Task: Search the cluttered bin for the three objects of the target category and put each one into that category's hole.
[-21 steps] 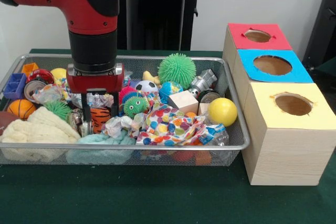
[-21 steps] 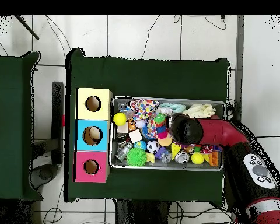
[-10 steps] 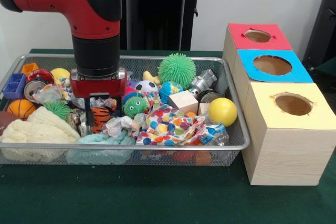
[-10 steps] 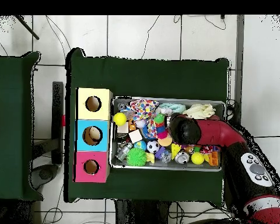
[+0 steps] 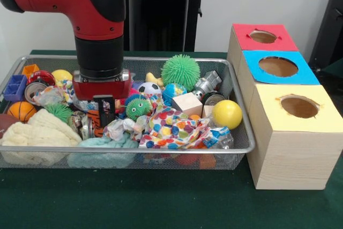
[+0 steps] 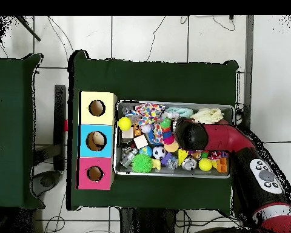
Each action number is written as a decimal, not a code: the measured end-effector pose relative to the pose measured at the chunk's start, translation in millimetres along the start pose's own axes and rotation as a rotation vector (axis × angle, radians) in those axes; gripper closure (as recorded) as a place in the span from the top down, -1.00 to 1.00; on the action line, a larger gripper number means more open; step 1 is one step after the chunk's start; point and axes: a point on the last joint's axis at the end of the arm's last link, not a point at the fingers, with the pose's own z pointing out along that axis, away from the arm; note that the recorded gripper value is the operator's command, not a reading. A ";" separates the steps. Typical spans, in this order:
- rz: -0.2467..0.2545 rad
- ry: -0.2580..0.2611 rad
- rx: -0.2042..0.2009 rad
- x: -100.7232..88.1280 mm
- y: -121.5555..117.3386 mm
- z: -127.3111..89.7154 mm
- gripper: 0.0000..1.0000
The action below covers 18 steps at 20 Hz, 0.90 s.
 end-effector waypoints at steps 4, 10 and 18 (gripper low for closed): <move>-0.004 0.000 -0.001 -0.8 2.5 0.1 -1.00; -0.010 0.000 -0.002 -2.2 6.5 0.2 1.00; -0.005 0.007 0.002 -1.3 1.1 -3.0 1.00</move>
